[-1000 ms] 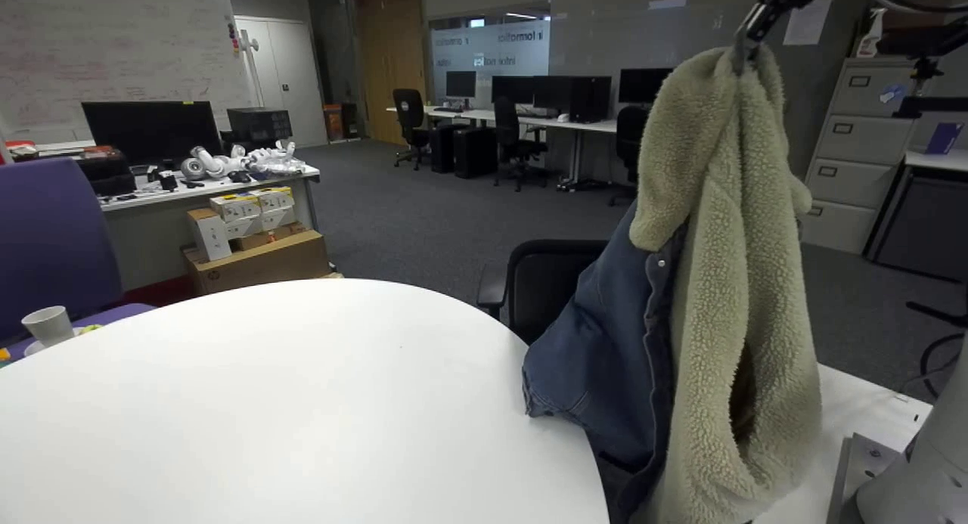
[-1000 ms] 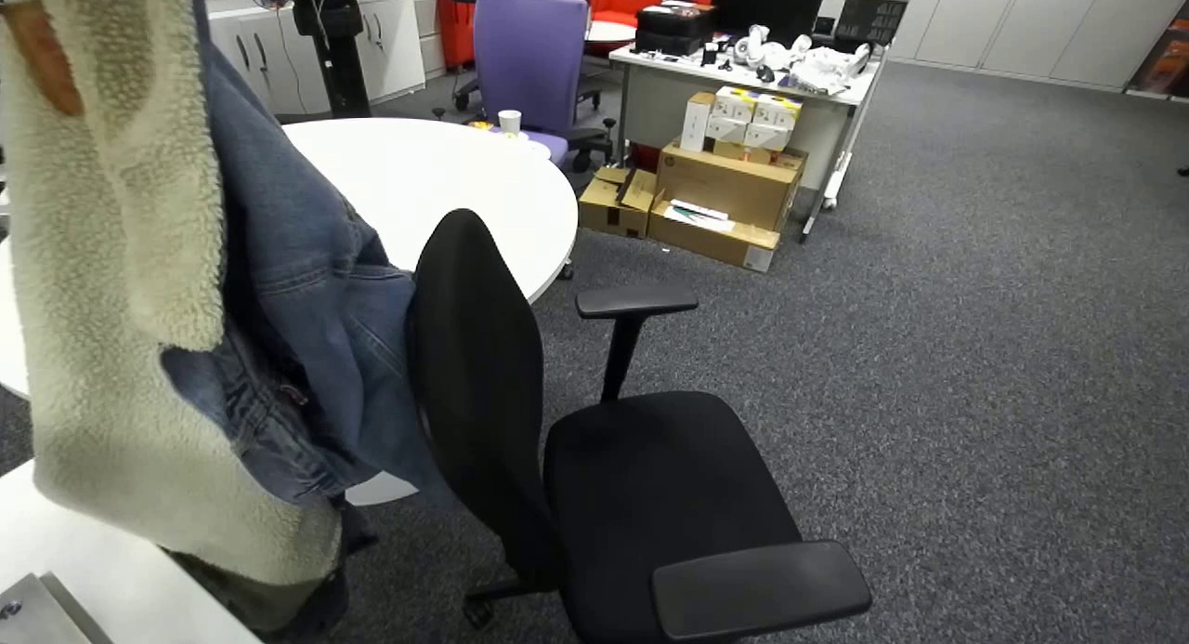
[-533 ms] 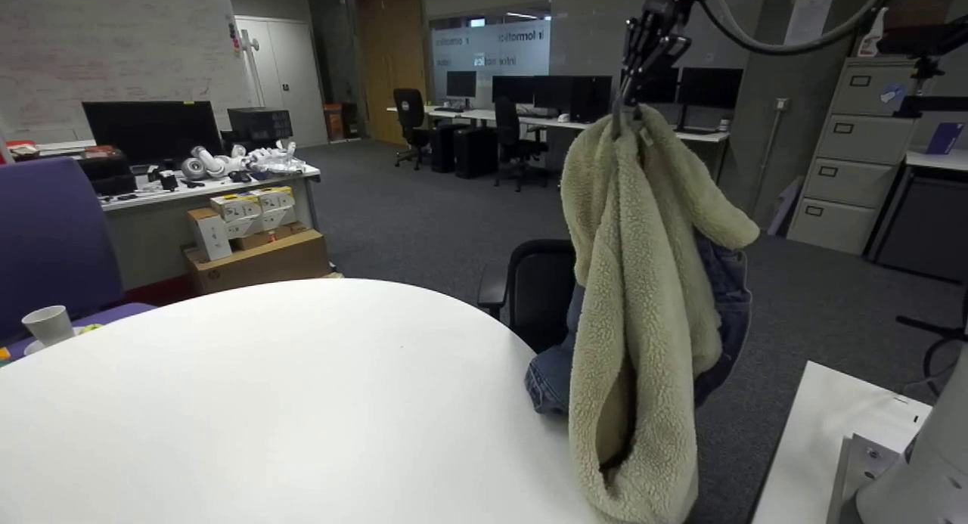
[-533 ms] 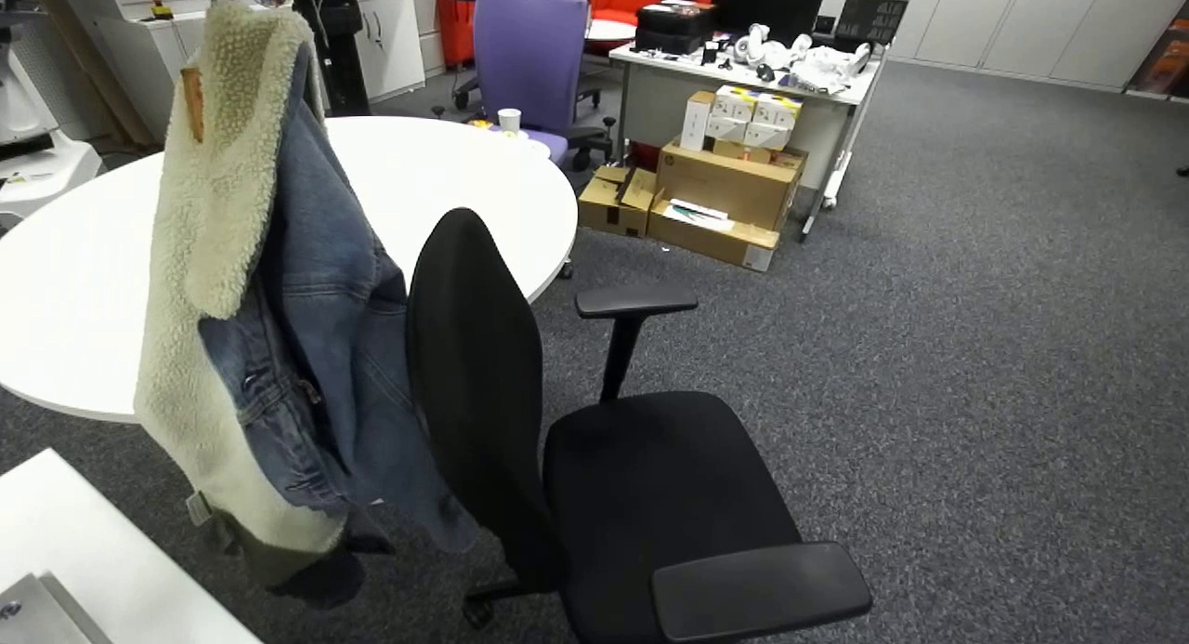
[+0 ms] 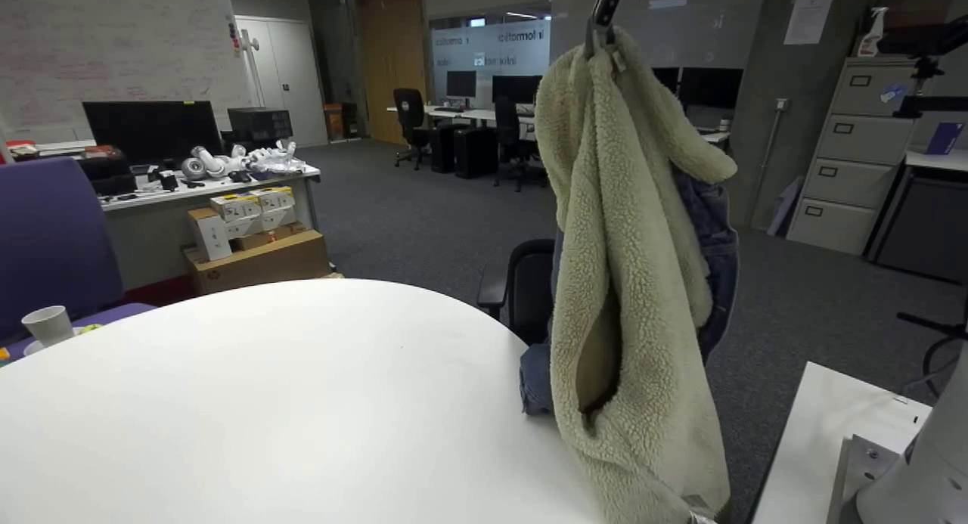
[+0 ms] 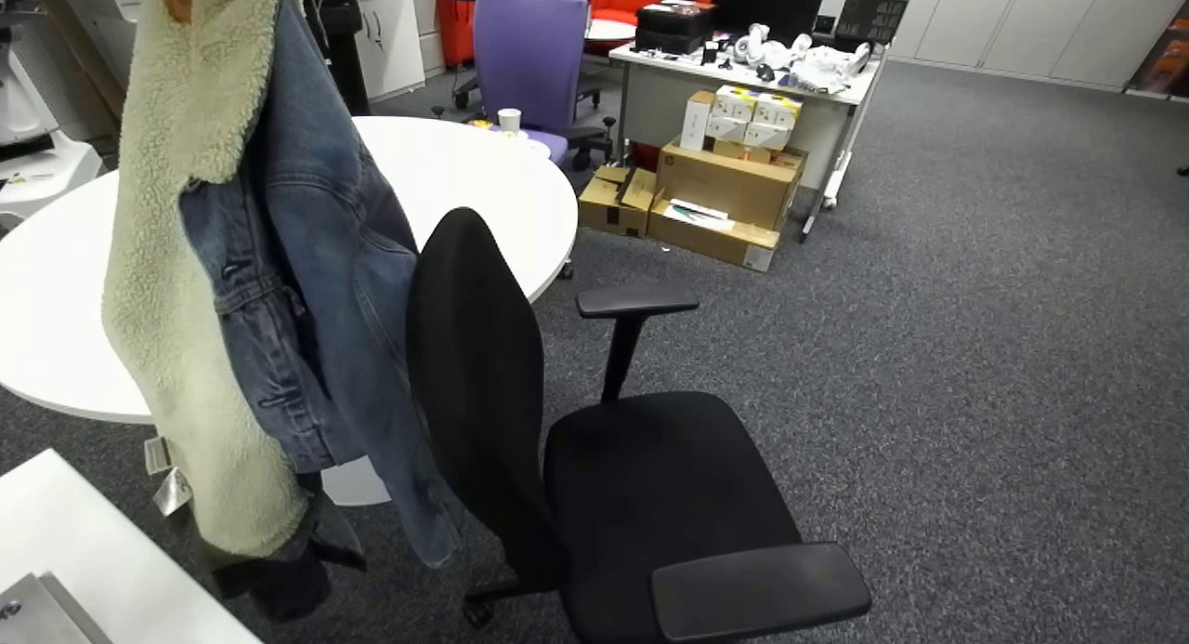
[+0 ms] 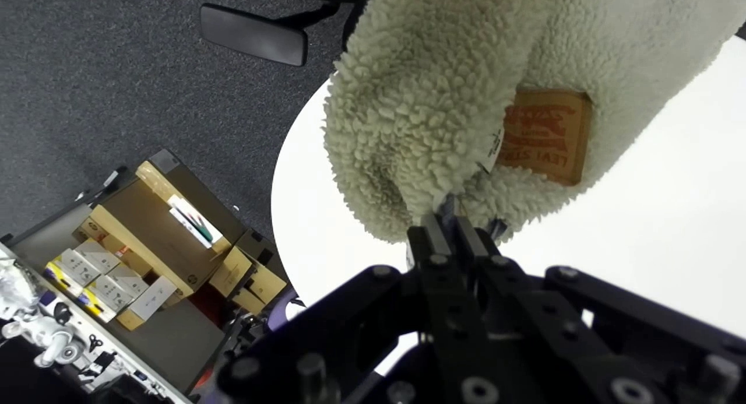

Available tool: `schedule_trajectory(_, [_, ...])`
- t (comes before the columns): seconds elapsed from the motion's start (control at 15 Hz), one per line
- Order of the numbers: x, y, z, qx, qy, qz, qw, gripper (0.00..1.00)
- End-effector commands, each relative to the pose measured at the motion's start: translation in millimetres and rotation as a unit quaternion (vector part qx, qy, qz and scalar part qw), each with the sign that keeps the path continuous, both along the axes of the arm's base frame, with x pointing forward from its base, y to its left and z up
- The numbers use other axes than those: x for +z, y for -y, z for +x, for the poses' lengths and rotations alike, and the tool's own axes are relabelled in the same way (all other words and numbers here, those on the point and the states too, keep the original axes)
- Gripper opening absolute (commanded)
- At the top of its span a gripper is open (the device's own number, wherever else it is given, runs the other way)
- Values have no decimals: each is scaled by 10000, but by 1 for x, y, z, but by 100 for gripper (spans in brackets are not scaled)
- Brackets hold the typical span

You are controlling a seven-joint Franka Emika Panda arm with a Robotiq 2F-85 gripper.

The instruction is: Put the blue jacket on the backrest of the black chair

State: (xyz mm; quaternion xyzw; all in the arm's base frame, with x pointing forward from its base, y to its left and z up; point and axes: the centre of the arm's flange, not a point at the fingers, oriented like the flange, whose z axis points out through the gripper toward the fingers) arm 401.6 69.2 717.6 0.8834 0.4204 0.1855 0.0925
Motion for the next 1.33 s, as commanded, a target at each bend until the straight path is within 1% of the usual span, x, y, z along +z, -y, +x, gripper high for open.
schedule_trajectory(0.0, [74, 12, 0, -137, 527, 93, 9985, 2])
schedule_trajectory(0.13, [83, 18, -4, -147, 629, 187, 9977, 2])
schedule_trajectory(0.2, [76, 18, -4, -103, 716, 153, 9973, 2])
schedule_trajectory(0.27, [52, 13, 4, -72, 480, -139, 9987, 2])
schedule_trajectory(0.33, [40, 11, 3, -24, 453, -188, 9988, 2])
schedule_trajectory(0.4, [40, 10, -6, 55, 708, 466, 9964, 2])
schedule_trajectory(0.47, [23, -1, -2, 187, 537, 199, 9982, 2])
schedule_trajectory(0.53, [11, -14, -6, 380, 492, -90, 9980, 2])
schedule_trajectory(0.6, [11, -25, -15, 594, 528, -112, 9968, 2])
schedule_trajectory(0.8, [26, -51, -52, 1079, 727, -149, 9914, 2])
schedule_trajectory(0.93, [37, -60, -76, 1279, 807, -39, 9885, 2])
schedule_trajectory(1.13, [62, -55, -111, 1307, 1018, -9, 9862, 2])
schedule_trajectory(1.27, [87, -42, -130, 1211, 1148, 50, 9860, 2])
